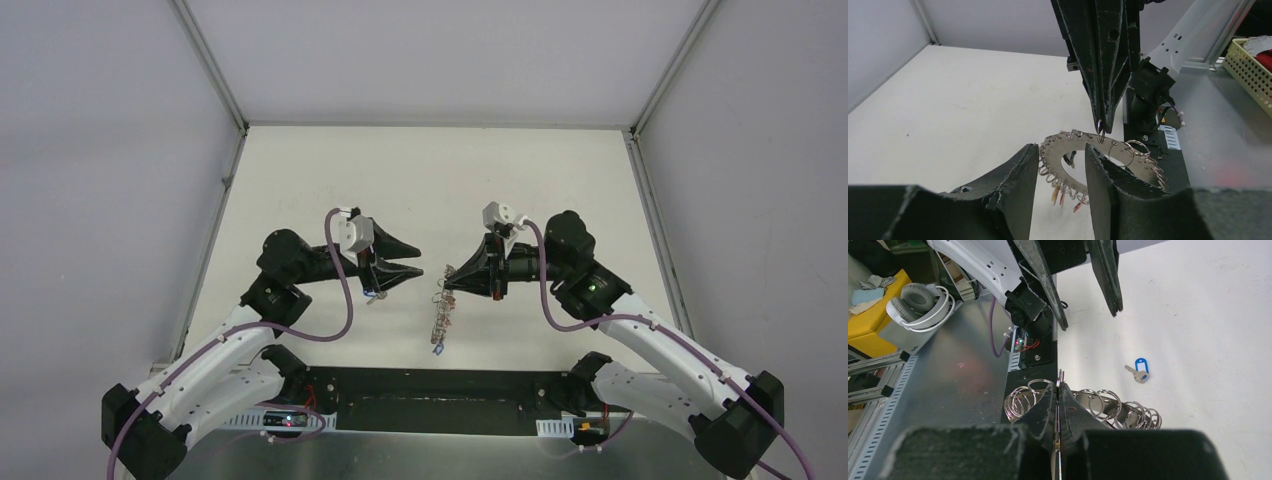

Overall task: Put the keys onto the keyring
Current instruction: Adjust the keyring.

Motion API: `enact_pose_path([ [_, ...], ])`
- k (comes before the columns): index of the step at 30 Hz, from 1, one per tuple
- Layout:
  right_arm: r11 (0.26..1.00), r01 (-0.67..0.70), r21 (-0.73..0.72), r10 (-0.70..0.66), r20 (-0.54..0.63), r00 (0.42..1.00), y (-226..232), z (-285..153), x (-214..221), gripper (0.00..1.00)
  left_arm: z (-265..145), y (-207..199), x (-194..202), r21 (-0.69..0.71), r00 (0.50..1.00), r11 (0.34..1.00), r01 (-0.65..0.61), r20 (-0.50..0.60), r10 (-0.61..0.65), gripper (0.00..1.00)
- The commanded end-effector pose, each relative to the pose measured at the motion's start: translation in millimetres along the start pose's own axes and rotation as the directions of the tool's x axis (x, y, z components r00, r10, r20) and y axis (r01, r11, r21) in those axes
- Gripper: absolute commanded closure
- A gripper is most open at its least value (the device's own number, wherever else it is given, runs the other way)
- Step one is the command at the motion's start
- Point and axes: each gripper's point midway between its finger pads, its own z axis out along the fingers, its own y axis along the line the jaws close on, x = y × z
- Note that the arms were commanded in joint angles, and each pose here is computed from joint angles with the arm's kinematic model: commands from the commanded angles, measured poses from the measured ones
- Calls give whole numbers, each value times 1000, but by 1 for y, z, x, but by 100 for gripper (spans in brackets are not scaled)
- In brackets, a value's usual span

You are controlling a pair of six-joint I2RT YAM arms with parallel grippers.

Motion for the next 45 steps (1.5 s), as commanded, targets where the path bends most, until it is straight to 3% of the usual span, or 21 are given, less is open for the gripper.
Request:
enact_pose_path([
  [1,992,104,-75,-97,86,992,17,2,-30,100,9,-18,-22,119,996,991,-58,76,49,60],
  [19,990,118,-76,-110,102,989,21,3,-36,100,27,-37,-10,215,997,974,68,20,-73,60],
  [32,992,107,-70,-100,98,990,19,5,-35,100,33,-38,-3,218,992,968,124,-16,-123,86],
  [36,992,104,-70,-97,95,991,18,5,-33,100,33,-39,-2,219,992,968,124,-18,-123,99],
  [41,995,92,-36,-88,99,991,12,6,-33,100,31,-38,1,204,991,969,137,-29,-134,100],
  [42,996,85,-16,-83,103,991,9,6,-34,98,30,-38,2,194,990,971,142,-34,-138,100],
  [45,997,64,46,-69,113,991,-1,5,-36,59,25,-34,4,148,991,980,134,-45,-128,100],
])
